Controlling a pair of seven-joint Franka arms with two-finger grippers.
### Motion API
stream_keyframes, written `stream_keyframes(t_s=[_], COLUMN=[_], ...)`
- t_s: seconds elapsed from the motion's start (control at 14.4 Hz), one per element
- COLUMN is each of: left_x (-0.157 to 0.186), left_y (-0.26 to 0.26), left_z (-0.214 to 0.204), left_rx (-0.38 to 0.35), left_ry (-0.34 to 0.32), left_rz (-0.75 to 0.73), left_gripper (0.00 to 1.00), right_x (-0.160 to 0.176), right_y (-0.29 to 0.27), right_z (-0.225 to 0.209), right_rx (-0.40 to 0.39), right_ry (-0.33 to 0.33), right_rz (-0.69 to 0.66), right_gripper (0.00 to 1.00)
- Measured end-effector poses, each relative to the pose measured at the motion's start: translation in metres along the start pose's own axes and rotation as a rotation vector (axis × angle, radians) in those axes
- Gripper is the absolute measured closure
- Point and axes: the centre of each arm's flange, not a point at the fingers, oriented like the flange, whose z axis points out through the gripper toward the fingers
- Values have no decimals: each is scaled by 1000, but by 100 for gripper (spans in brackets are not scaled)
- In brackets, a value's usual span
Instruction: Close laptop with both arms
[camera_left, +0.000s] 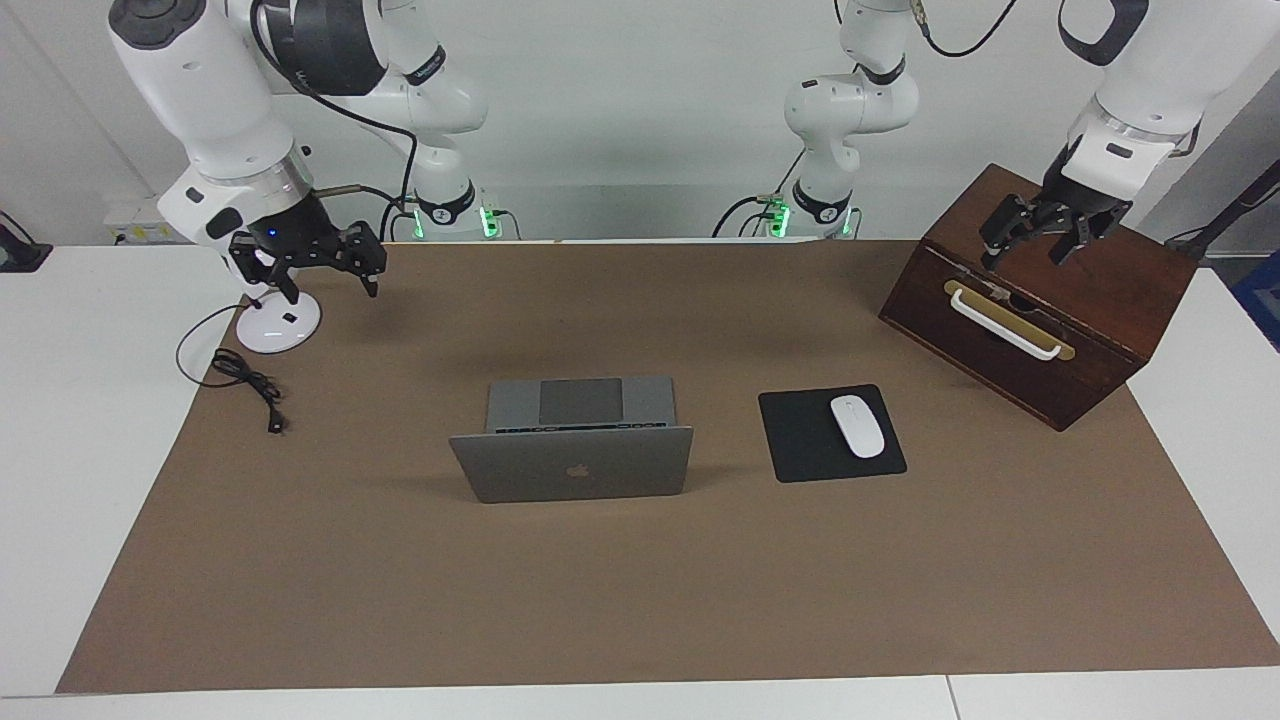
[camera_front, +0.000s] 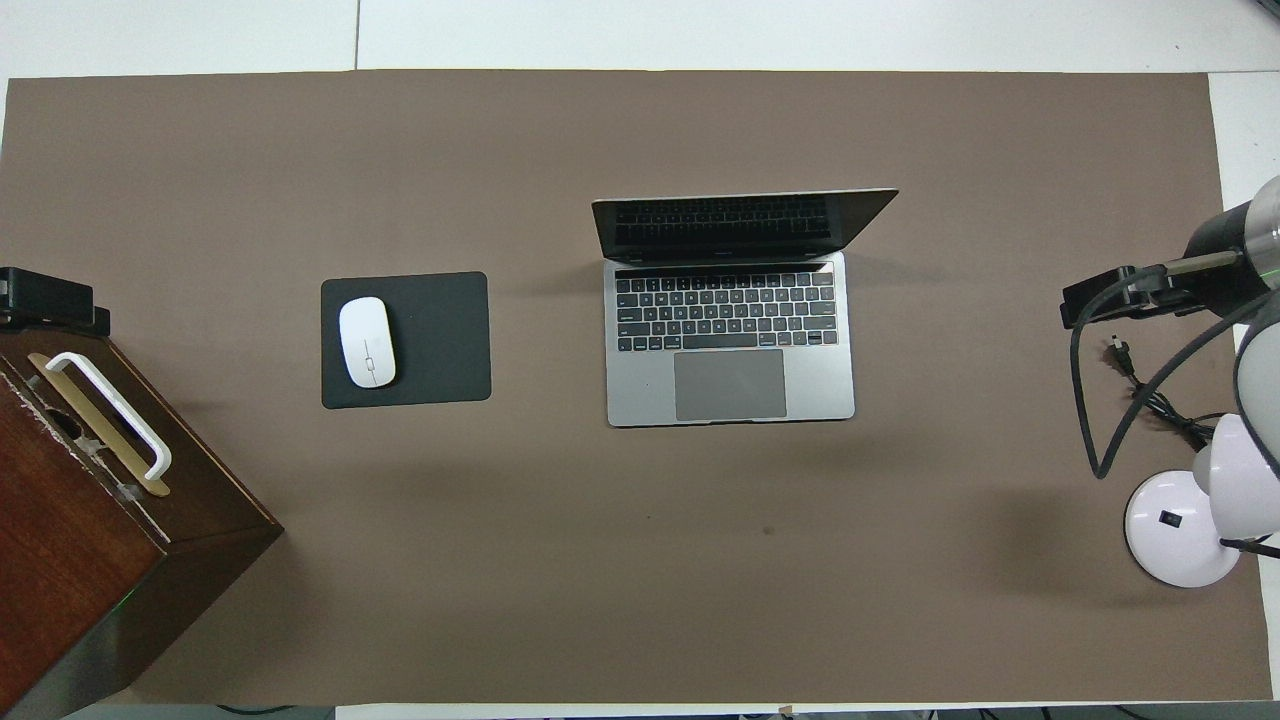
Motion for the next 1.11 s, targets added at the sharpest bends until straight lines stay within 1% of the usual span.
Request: stream_keyframes(t_s=[0.28,0.35,0.49,0.56,0.83,0.9,0.97,1.04,1.11], left_x=[0,0,0,0,0,0,0,1,2], left_y=[0,0,0,1,1,1,1,1,0], left_z=[1,1,1,1,1,1,1,1,1], left_rx=[0,0,0,0,0,0,0,1,1], left_ry=[-3,-3,-4,-4,-3,-3,-1,5,13], left_rz=[0,0,1,1,2,2,2,2,1], left_gripper=[0,0,0,0,0,0,0,8,19], right_x=[2,2,2,2,1,1,1,1,1], right_y=[-19,-19,-15,-12,-8,-8,-8,-8,-8], right_z=[1,1,1,1,3,3,4,4,4], right_rx=[-1,-1,-1,-1,0,0,0,0,0], right_ry=[11,11,10,9,0,-1,-1,-1,-1], right_rz=[-41,-44,-58,-76,-108,-109,-109,-110,-110], right_gripper=[0,7,29,42,82,94,99,99,99])
